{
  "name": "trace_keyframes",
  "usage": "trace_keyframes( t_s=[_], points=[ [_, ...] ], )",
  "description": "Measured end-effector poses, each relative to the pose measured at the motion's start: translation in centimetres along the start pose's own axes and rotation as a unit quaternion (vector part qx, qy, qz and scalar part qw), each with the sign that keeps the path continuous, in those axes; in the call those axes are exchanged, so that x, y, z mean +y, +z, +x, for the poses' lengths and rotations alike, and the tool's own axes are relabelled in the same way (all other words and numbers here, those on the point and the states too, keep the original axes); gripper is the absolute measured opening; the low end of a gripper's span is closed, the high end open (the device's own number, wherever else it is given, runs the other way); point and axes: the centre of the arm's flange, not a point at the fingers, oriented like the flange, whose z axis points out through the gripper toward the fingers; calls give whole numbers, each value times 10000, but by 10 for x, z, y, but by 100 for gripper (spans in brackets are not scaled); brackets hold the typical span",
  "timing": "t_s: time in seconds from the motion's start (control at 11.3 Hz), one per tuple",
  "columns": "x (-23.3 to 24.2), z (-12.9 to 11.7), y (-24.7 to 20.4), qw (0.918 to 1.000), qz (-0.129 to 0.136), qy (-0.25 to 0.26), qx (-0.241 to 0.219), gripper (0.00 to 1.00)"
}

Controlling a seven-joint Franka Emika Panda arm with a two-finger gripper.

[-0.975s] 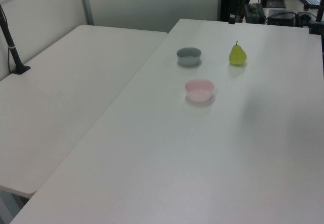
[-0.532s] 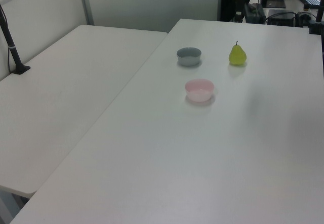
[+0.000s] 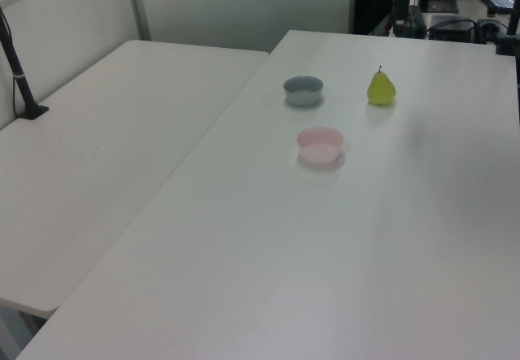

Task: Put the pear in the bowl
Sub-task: 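Move the open gripper over the yellow-green pear and lower it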

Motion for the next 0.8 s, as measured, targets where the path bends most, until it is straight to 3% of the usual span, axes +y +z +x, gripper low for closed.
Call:
trace_keyframes(
  t_s=[0.44, 0.8],
  points=[
    [41, 17, 82, 9965, -160, 813, -56, 100],
    [66, 13, 129, 9947, -218, 999, -101, 100]
  ],
)
